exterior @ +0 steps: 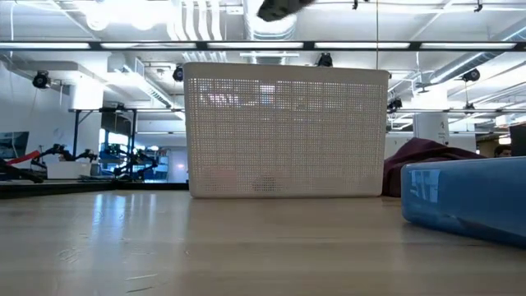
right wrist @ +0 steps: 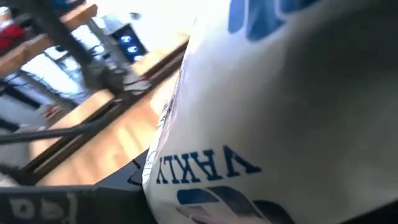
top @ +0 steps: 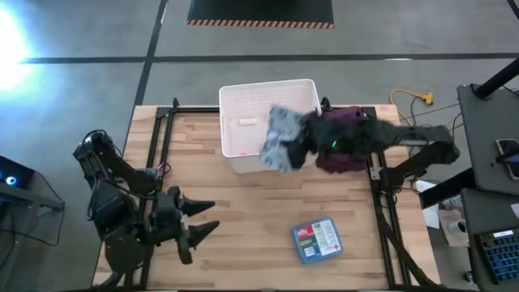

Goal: Pick & place medical supplies in basket/bin
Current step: Put the mailer bag into the white bin

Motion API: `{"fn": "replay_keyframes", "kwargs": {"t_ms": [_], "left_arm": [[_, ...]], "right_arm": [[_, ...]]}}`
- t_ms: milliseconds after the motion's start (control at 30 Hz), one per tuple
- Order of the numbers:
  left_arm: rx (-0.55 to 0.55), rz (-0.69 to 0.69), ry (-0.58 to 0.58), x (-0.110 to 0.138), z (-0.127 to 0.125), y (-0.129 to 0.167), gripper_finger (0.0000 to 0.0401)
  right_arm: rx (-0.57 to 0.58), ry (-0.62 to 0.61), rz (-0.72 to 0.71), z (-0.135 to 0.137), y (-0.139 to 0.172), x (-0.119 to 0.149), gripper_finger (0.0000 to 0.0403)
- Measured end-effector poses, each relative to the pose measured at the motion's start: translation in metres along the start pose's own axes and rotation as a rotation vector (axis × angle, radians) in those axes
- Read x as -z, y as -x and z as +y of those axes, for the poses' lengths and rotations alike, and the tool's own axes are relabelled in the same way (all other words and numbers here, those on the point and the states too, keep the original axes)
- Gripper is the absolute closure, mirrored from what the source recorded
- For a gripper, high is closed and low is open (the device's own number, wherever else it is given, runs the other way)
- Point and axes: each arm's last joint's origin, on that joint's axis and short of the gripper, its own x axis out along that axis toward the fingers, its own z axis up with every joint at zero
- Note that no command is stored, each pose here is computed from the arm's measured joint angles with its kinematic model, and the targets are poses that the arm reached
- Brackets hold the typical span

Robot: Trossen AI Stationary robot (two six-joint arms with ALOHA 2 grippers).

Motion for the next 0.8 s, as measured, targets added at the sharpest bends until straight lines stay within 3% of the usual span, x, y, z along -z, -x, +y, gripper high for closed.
{"fn": "replay_keyframes", "kwargs": {"t_ms": [133,267,433,667,800], "left_arm": [[-0.015,-0.009,-0.013,-0.002,0.001,-0.004,0.0146],[-0.032,-0.010,-0.018,0.003,0.005,-0.009,0.0146],[-0.040,-0.004,0.002,0.009,0.007,-0.010,0.0146],[-0.060,0.013,0.009,0.004,0.029,-0.003,0.0146],[-0.067,0.018,0.044,-0.003,0.052,0.005,0.0146]], "right_arm": [[0.077,-0.055,0.045,-0.040,-0.010,-0.022,0.0219],[0.073,-0.099,0.057,-0.073,-0.031,-0.044,0.0219],[0.088,-0.136,0.158,-0.108,-0.078,-0.052,0.0217],[0.123,-0.064,0.198,-0.110,-0.109,-0.058,0.0162],[0.178,-0.032,0.170,-0.106,-0.100,-0.070,0.0116]]}}
